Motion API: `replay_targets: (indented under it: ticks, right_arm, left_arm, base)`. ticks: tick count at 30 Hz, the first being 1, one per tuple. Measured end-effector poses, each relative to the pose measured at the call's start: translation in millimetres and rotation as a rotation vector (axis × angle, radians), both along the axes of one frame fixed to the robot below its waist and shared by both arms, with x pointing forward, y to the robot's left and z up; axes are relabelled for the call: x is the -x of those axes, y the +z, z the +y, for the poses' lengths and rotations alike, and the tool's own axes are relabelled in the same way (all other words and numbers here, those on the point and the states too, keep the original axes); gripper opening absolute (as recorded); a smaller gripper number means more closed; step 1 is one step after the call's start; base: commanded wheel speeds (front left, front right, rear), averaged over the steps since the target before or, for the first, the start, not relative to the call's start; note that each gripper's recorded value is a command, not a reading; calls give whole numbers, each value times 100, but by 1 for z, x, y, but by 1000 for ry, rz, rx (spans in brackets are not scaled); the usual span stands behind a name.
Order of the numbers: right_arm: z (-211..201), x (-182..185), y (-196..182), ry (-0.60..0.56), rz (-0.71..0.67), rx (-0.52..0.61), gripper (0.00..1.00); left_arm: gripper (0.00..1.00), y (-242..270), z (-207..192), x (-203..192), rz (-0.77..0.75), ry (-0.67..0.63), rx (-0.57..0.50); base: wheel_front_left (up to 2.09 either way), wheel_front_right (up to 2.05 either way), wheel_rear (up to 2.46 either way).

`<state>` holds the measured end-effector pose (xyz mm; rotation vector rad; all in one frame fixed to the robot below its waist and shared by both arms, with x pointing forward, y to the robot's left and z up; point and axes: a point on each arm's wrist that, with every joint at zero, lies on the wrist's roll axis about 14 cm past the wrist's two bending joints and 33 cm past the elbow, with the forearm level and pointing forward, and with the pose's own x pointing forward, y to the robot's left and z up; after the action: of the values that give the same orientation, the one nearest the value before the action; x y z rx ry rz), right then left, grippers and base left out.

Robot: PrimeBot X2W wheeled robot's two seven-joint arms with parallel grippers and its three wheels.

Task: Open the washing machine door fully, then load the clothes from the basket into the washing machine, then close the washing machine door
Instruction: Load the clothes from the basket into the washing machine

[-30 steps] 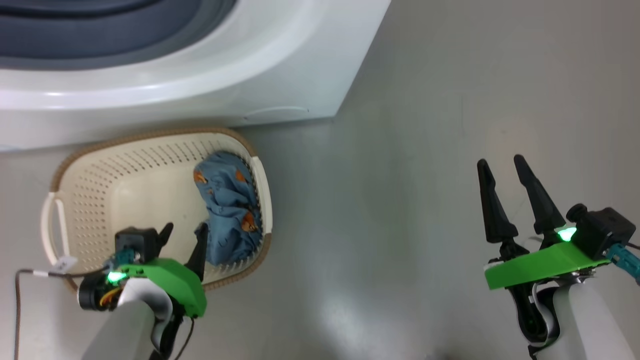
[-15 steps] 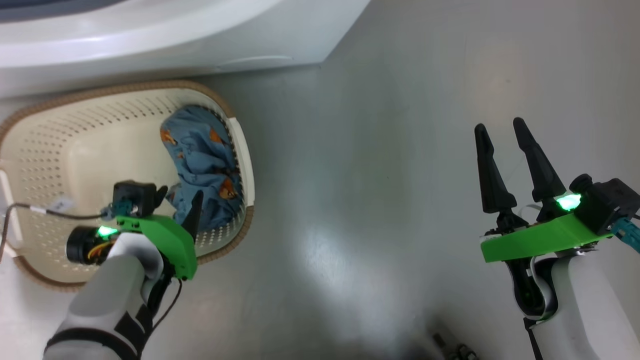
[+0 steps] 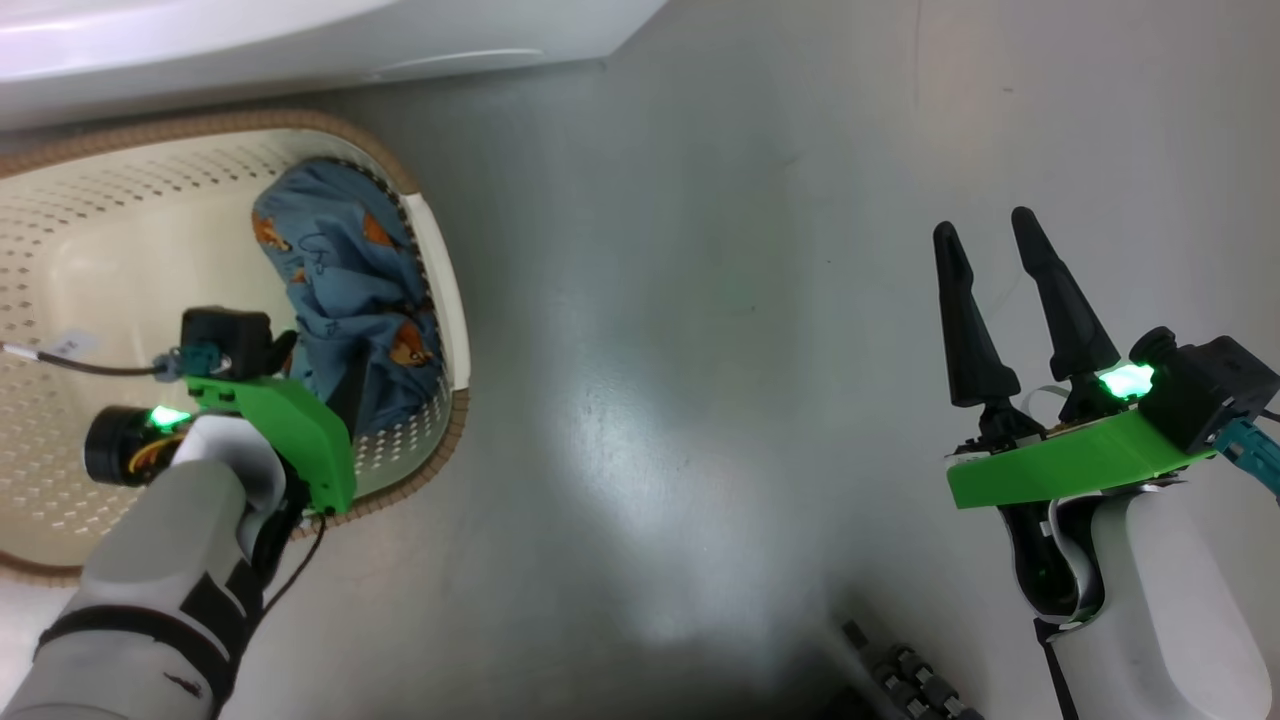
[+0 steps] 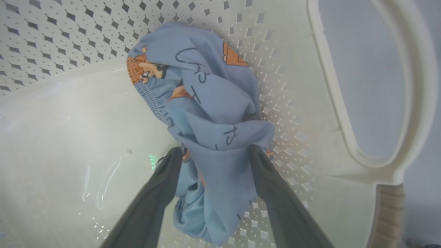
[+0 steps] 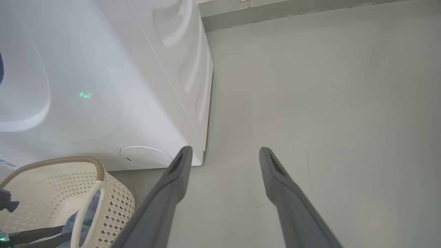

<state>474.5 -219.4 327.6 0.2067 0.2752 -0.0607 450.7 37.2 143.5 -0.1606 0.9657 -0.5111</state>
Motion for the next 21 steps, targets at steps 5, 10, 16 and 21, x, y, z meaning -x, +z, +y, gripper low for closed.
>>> replay_targets:
  ticks: [5,10,16,21]
  right_arm:
    - [-2,2,-4,-5,12,5,100]
    - [-2,3,-3,-8,11,4,100]
    - [-2,2,2,-10,-2,3,100]
    - [0,-1,10,-5,-23,-1,100]
  left_arm:
    - [100,-6,-3,-5,9,-1,8]
    - [17,-7,-9,-6,29,5,25]
    - [0,0,-14,-5,36,7,49]
    - [0,11,-11,-10,21,45,63]
  base:
    - [0,0,0]
    - [0,0,0]
    - [0,0,0]
    - [0,0,0]
